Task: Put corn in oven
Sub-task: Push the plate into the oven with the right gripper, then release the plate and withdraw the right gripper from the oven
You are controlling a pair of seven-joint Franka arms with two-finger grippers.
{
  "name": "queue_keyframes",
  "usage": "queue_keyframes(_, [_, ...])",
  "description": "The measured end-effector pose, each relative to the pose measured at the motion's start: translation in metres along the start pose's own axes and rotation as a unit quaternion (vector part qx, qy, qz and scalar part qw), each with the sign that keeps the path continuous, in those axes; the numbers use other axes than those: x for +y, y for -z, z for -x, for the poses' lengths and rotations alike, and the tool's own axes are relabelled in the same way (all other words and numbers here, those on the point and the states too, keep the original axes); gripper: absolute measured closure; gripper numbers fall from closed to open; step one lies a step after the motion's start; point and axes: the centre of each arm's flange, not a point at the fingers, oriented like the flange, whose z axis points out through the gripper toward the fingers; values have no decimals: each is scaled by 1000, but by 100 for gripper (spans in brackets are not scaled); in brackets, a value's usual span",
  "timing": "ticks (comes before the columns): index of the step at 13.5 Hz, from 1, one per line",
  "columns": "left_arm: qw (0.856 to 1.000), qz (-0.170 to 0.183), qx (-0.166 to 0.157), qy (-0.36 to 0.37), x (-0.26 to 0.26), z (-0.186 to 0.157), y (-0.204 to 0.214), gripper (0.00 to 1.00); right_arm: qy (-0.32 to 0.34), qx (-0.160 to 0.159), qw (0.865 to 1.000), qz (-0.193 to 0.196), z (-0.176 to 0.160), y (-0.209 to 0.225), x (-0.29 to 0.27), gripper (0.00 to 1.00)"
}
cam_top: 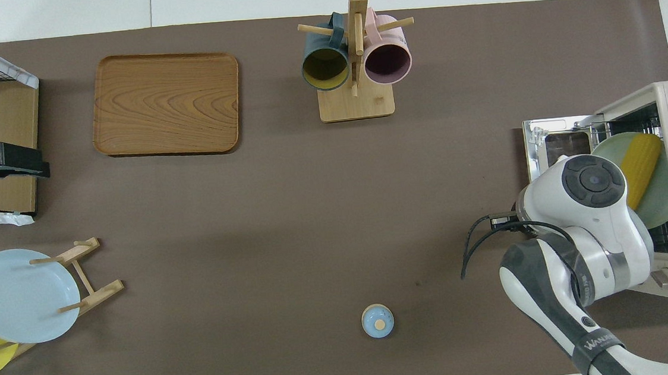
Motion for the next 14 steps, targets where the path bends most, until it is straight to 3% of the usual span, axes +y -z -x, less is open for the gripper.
queue_keyframes(7, [1000,0,0,0,0,0,0,0,0,-3,1000,-1,9,-9,11,99])
queue_keyframes(14, [1000,0,0,0,0,0,0,0,11,-5,1000,24,9,-11,25,99])
